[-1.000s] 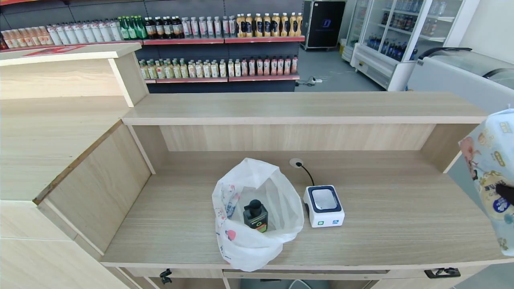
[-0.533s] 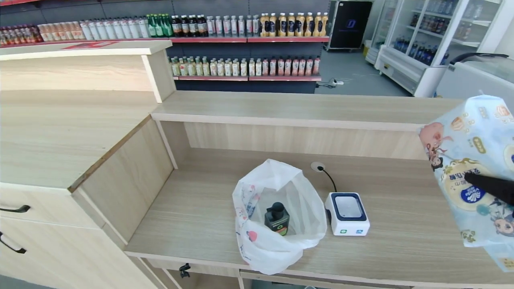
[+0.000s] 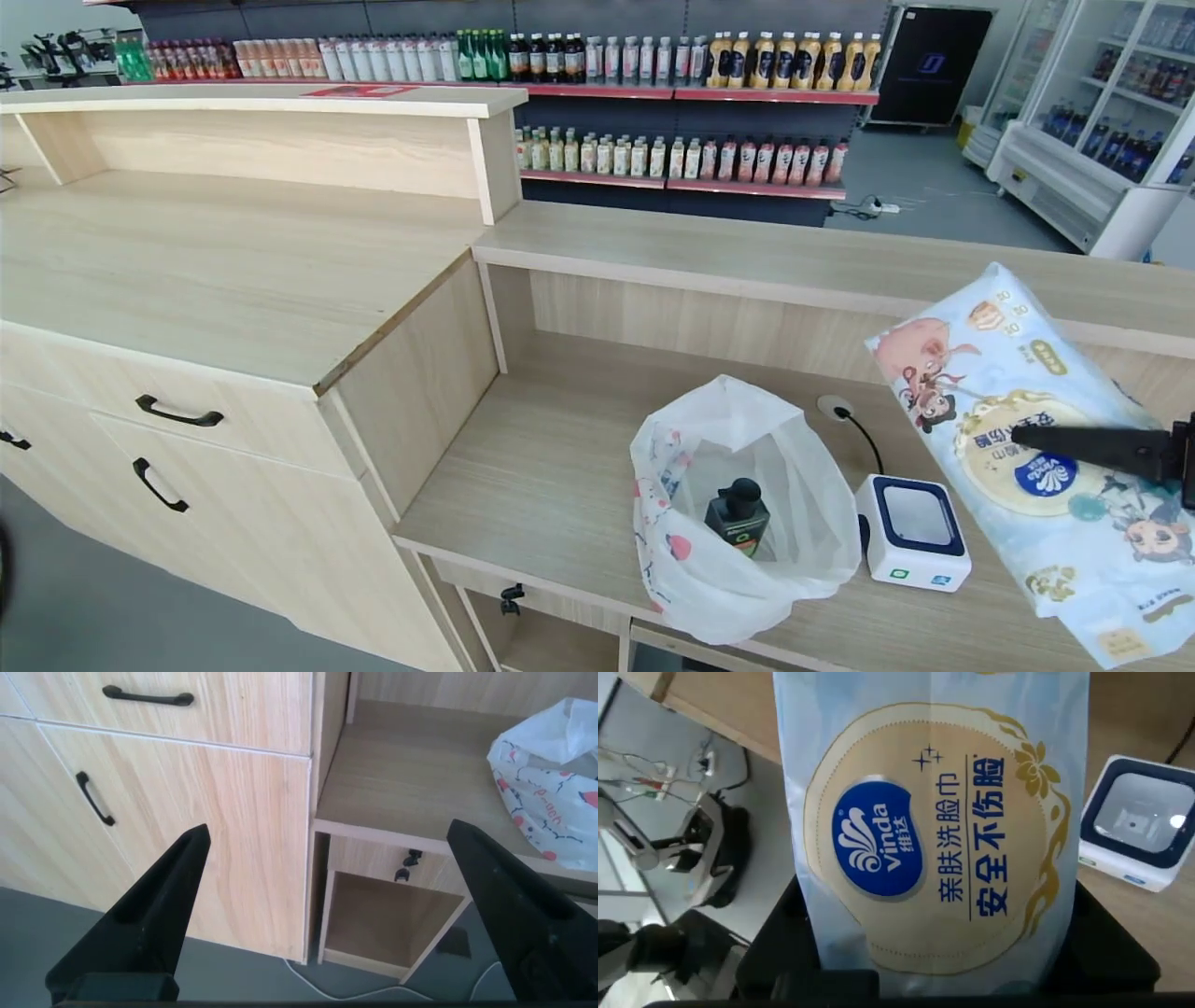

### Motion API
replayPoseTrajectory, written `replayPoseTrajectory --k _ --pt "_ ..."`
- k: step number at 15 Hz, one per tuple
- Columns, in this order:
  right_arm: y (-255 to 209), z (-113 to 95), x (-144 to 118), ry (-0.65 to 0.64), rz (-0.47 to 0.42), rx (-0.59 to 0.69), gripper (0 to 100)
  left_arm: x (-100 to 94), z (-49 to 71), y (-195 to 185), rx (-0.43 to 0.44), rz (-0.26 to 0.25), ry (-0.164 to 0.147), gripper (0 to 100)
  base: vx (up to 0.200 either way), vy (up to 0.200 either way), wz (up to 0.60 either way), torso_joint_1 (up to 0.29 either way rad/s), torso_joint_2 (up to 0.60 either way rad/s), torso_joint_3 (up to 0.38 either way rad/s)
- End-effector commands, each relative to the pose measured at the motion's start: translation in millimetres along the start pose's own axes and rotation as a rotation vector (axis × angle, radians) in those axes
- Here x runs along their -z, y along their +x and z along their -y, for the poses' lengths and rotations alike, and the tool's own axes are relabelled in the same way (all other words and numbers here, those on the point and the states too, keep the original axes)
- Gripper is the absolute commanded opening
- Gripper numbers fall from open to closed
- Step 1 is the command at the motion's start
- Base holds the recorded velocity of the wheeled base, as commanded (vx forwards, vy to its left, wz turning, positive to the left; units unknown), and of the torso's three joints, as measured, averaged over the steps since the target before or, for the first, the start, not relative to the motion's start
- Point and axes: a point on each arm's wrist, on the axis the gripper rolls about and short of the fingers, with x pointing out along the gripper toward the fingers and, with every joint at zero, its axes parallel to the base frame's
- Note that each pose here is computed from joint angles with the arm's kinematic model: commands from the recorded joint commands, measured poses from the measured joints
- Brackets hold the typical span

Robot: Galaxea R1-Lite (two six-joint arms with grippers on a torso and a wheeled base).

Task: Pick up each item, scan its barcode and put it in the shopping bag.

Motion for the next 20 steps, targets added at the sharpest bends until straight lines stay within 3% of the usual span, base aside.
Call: replayPoseTrajectory --k 1,6,12,17,20 --pt "11 50 1 0.122 -0.015 -0.005 0 -0.1 0.0 0 0.001 -0.001 0.000 100 0.000 0.000 0.00 0.000 0.00 0.000" --pt "17 106 21 0.178 -0.056 0.073 0 -0.1 0.0 0 0.001 -0.001 0.000 100 0.000 0.000 0.00 0.000 0.00 0.000" --pt "17 130 51 0.158 -0.080 -0.071 0 -0.1 0.0 0 0.001 -0.001 0.000 100 0.000 0.000 0.00 0.000 0.00 0.000" --pt "1 125 66 0.250 -0.086 -0.054 0 0.0 0.0 0 0.001 0.001 0.000 100 0.000 0.000 0.00 0.000 0.00 0.000" --pt "3 136 72 0.258 -0.092 -0.049 0 -0.1 0.0 0 0.001 -0.001 0.000 100 0.000 0.000 0.00 0.000 0.00 0.000"
